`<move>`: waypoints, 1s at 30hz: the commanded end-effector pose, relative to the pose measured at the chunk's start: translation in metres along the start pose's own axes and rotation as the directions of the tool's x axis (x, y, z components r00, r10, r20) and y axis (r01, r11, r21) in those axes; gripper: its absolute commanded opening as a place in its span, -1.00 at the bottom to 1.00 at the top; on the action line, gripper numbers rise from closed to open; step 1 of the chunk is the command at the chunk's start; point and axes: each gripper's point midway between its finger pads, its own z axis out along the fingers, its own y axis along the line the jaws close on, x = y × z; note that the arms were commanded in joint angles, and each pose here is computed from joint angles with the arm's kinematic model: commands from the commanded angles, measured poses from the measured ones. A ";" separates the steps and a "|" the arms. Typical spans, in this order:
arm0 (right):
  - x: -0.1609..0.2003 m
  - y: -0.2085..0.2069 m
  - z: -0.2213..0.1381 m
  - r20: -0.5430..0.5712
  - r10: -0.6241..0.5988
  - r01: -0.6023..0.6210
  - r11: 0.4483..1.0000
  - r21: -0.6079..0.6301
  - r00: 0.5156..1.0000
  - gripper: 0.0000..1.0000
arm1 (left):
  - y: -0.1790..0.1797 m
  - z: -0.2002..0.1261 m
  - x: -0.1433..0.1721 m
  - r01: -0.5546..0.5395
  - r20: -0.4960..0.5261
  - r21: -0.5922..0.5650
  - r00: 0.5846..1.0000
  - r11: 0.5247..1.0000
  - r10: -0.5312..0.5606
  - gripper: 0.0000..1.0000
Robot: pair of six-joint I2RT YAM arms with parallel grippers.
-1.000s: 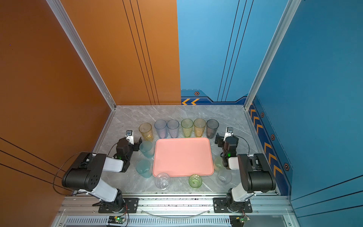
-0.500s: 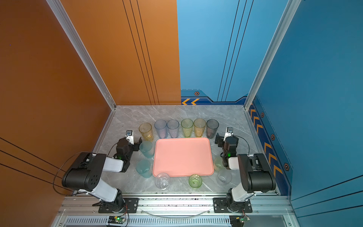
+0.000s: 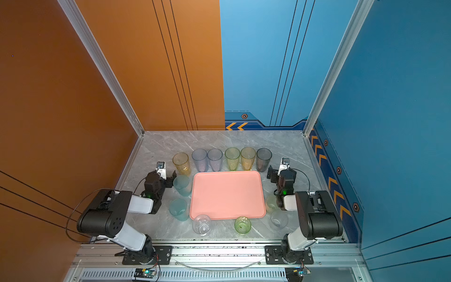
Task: Place the glasses into the tray
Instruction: Pick up the glass from the bottom-center of the table.
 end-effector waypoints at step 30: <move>0.001 0.001 -0.001 -0.007 -0.011 0.011 1.000 0.002 1.000 1.00 | -0.001 0.004 -0.014 0.035 0.024 0.040 0.999 0.999 -0.036 0.95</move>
